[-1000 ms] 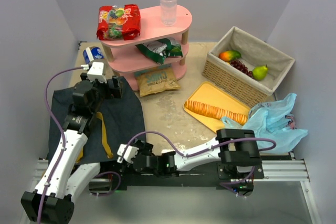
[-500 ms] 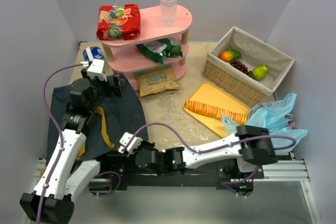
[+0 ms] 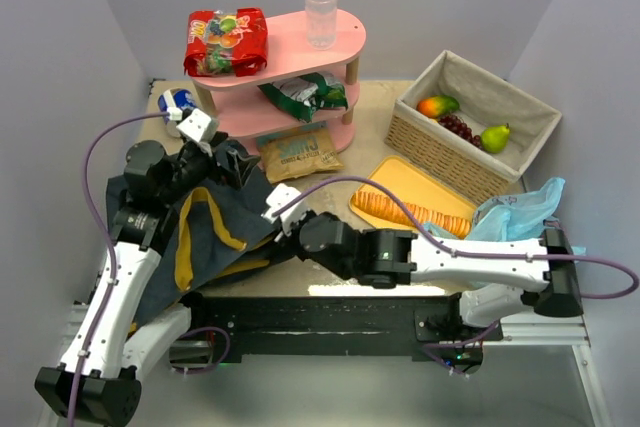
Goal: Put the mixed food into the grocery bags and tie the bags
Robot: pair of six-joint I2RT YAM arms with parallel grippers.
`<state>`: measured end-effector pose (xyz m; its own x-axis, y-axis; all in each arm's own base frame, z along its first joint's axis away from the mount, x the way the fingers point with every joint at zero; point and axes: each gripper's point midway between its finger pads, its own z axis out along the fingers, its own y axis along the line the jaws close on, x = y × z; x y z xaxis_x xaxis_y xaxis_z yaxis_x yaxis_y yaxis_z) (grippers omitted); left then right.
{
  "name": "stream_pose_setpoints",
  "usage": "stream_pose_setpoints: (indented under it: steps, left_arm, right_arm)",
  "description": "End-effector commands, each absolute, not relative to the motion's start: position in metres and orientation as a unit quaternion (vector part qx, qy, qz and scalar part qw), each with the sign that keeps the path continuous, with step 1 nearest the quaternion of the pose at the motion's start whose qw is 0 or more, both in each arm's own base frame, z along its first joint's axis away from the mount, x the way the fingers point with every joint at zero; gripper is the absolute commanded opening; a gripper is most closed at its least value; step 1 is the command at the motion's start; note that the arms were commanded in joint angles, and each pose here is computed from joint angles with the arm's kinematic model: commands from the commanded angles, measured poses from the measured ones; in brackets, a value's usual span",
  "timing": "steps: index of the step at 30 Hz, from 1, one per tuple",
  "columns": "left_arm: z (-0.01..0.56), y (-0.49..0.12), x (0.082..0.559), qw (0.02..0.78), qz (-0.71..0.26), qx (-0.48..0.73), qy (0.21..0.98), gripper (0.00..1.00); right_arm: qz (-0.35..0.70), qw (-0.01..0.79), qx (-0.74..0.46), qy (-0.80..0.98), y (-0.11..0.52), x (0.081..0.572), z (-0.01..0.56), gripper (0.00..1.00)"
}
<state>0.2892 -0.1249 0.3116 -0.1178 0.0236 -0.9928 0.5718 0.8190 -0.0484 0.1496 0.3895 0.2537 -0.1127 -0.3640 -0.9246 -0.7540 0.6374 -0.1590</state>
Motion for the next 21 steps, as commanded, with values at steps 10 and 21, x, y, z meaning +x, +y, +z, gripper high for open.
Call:
stream_pose_setpoints:
  steps: [10,21]
  left_arm:
    - [0.381,-0.172,0.235,0.638,-0.315,0.361,0.602,1.00]
    - [0.371,-0.160,0.229,0.600,-0.262,0.355,0.667,0.99]
  right_arm:
    - [0.229,0.549,-0.291,0.749,0.355,0.203,0.329,0.00]
    - [0.230,0.538,-0.227,0.779,0.358,0.251,0.334,0.00]
